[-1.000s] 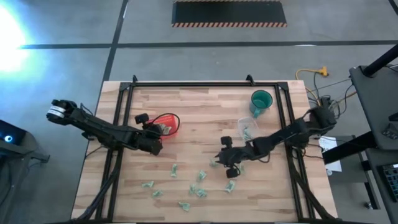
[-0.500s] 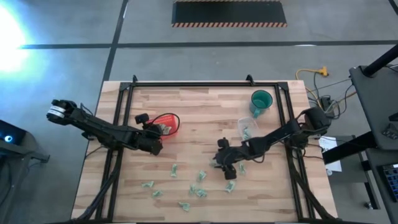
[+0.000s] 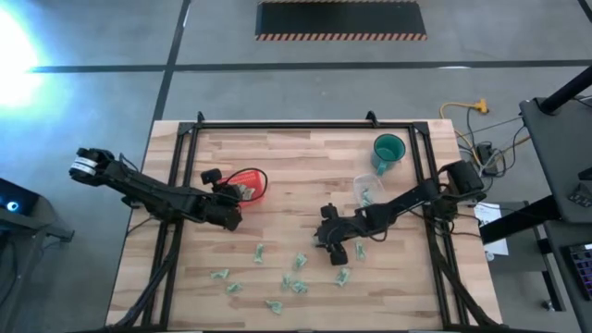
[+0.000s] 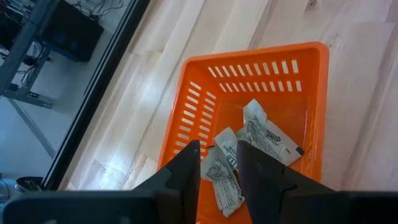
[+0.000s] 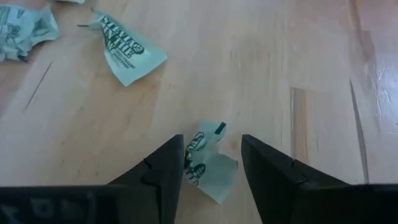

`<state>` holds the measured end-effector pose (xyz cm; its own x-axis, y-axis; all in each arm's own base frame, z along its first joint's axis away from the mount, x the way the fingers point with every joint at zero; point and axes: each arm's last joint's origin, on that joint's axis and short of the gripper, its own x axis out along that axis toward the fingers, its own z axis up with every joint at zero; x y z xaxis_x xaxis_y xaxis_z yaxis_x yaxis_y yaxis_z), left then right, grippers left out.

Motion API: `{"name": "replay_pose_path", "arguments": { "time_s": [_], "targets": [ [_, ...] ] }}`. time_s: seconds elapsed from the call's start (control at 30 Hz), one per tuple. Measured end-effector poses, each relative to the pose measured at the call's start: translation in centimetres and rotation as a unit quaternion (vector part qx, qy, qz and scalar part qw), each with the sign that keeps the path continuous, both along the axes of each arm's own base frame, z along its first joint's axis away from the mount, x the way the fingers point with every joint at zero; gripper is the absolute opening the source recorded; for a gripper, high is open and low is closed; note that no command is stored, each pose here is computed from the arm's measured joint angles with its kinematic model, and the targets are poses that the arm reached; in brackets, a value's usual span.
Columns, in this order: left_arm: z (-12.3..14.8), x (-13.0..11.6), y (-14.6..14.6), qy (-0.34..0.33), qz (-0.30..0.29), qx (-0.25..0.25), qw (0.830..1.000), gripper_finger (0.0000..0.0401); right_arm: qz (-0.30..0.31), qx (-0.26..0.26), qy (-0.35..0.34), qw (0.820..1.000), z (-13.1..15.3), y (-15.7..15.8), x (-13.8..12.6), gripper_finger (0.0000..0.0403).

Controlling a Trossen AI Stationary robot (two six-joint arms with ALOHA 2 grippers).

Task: Pick and place items into bin
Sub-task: Put the stevia packet into the transparent container

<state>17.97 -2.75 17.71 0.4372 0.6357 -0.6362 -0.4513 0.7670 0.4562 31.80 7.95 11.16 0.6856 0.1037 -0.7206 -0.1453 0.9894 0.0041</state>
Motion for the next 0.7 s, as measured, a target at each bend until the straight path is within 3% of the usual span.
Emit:
{"name": "replay_pose_path", "arguments": {
  "time_s": [0.43,0.7],
  "targets": [
    [0.01,0.00,0.01,0.000,0.000,0.000,1.000,0.0089,0.029,-0.028,-0.001,0.999,-0.03,0.00,-0.04,0.0033],
    [0.01,0.00,0.00,0.000,0.000,0.000,1.000,0.0089,0.035,-0.039,-0.009,0.999,0.38,-0.03,-0.07,0.0010]
  ]
}}
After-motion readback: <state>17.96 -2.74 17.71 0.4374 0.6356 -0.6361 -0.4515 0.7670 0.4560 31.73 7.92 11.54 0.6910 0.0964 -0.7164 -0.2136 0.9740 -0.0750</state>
